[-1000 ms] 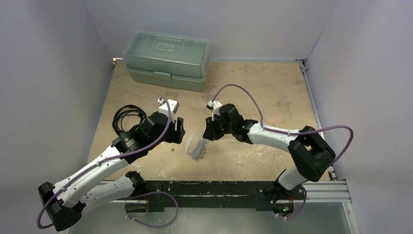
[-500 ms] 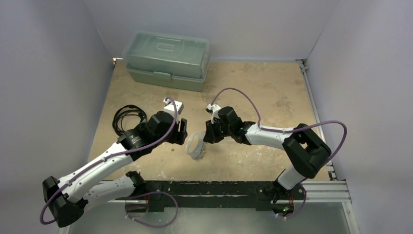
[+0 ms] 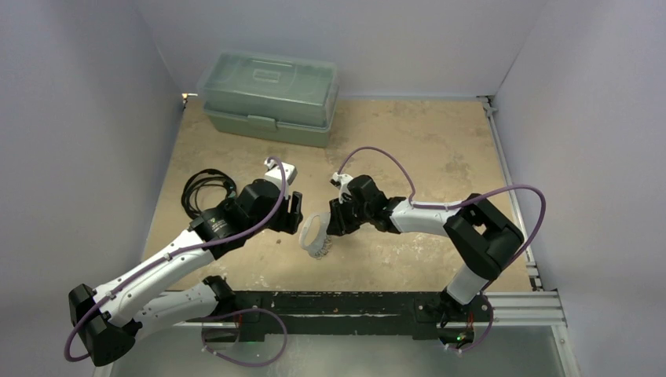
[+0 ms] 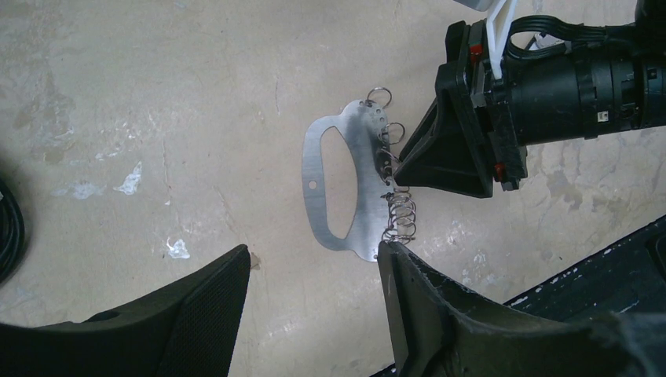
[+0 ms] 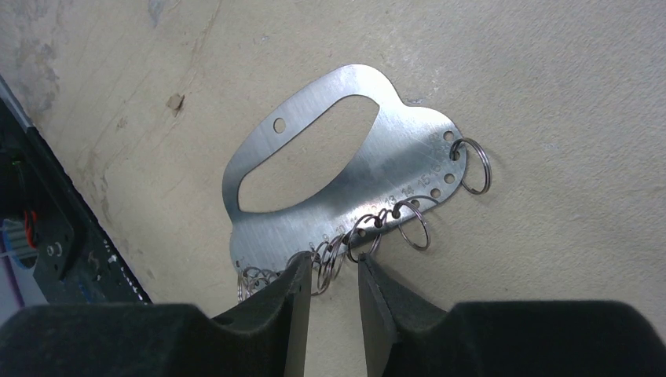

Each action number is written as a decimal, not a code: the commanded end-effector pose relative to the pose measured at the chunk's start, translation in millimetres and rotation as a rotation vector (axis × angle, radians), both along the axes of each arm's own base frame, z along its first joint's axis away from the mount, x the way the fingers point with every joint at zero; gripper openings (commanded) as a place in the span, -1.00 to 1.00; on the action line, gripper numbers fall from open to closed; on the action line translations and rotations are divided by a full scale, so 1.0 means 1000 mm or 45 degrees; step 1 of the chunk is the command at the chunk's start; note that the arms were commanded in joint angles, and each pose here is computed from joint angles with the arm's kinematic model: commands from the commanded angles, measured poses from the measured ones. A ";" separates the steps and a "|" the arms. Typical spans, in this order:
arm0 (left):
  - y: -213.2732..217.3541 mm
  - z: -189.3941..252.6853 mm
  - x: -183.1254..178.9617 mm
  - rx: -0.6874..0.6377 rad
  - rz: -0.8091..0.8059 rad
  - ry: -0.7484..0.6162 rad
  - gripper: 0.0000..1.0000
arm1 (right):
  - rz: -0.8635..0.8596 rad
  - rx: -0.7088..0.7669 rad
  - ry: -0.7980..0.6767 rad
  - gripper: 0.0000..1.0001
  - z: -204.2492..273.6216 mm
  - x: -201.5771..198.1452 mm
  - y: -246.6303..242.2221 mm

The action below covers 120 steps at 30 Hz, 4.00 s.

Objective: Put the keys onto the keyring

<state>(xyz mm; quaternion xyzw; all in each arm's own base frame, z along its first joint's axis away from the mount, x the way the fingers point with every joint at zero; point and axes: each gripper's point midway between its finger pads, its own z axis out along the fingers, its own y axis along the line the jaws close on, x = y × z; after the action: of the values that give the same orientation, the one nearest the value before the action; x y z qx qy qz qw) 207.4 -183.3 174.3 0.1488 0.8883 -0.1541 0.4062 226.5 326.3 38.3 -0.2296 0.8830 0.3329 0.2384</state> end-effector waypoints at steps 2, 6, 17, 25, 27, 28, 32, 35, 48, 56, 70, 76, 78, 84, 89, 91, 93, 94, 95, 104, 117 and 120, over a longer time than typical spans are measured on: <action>-0.004 0.007 0.001 -0.032 -0.028 -0.047 0.22 | -0.035 0.055 -0.035 -0.37 0.010 0.010 0.011; -0.004 0.008 0.001 -0.037 -0.024 -0.052 0.22 | -0.058 0.055 -0.042 -0.42 0.010 0.013 0.012; -0.004 0.008 0.000 -0.034 -0.022 -0.053 0.22 | -0.090 0.019 -0.035 -0.62 0.003 0.014 0.007; -0.004 0.007 0.001 -0.032 -0.018 -0.051 0.22 | -0.064 0.008 -0.016 -0.51 0.000 0.007 0.008; -0.003 0.007 0.001 -0.029 -0.017 -0.051 0.22 | -0.065 0.001 -0.015 -0.50 -0.001 0.005 0.008; -0.004 0.007 0.000 -0.029 -0.019 -0.051 0.22 | -0.066 -0.004 -0.012 -0.50 -0.002 0.004 0.007; -0.003 0.007 0.000 -0.030 -0.017 -0.051 0.22 | -0.069 -0.011 -0.017 -0.52 -0.003 0.002 0.007; -0.004 0.007 0.000 -0.031 -0.016 -0.050 0.22 | -0.087 -0.021 -0.029 -0.61 -0.004 0.004 0.005; -0.004 0.006 -0.001 -0.027 -0.014 -0.050 0.22 | -0.104 -0.037 -0.050 -0.47 -0.005 0.007 0.002; -0.004 0.006 -0.002 -0.025 -0.013 -0.050 0.22 | -0.098 -0.033 -0.058 -0.76 -0.005 0.008 0.004; -0.005 0.006 -0.003 -0.020 -0.009 -0.053 0.22 | -0.119 -0.036 -0.117 -0.34 0.006 0.015 0.001; -0.005 0.006 -0.003 -0.018 -0.009 -0.053 0.22 | -0.122 -0.011 -0.142 -0.50 0.010 0.015 0.000; -0.005 0.006 -0.004 -0.016 -0.009 -0.054 0.22 | -0.126 0.007 -0.151 -0.49 0.014 0.016 0.001; -0.005 0.006 -0.004 -0.013 -0.005 -0.055 0.22 | -0.121 0.055 -0.170 -0.33 0.025 0.016 0.005; -0.005 0.006 -0.005 -0.010 -0.003 -0.056 0.22 | -0.130 0.052 -0.176 -0.38 0.025 0.016 0.003; -0.005 0.006 -0.005 -0.011 -0.003 -0.058 0.22 | -0.138 0.030 -0.173 -0.45 0.020 0.017 0.001; -0.005 0.006 -0.005 -0.007 -0.003 -0.058 0.22 | -0.141 0.018 -0.168 -0.51 0.016 0.017 0.000; -0.005 0.006 -0.005 -0.007 -0.002 -0.058 0.22 | -0.145 0.013 -0.167 -0.53 0.014 0.017 -0.001; -0.005 0.006 -0.006 -0.007 -0.004 -0.058 0.22 | -0.147 0.007 -0.164 -0.55 0.013 0.016 -0.002; -0.005 0.006 -0.006 -0.004 -0.002 -0.061 0.22 | -0.160 -0.025 -0.146 -0.57 0.004 0.015 -0.006; -0.004 0.007 -0.007 0.002 0.008 -0.067 0.22 | -0.145 -0.031 -0.114 -0.57 -0.006 0.011 -0.005; -0.004 0.006 -0.007 0.008 0.008 -0.064 0.22 | -0.142 -0.022 -0.111 -0.58 -0.004 0.011 -0.004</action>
<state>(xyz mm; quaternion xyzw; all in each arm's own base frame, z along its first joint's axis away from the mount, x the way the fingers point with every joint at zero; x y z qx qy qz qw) 198.5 -186.2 172.7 0.1615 0.8840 -0.1408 0.4155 237.3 318.3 33.6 -0.1959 0.8901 0.2951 0.2869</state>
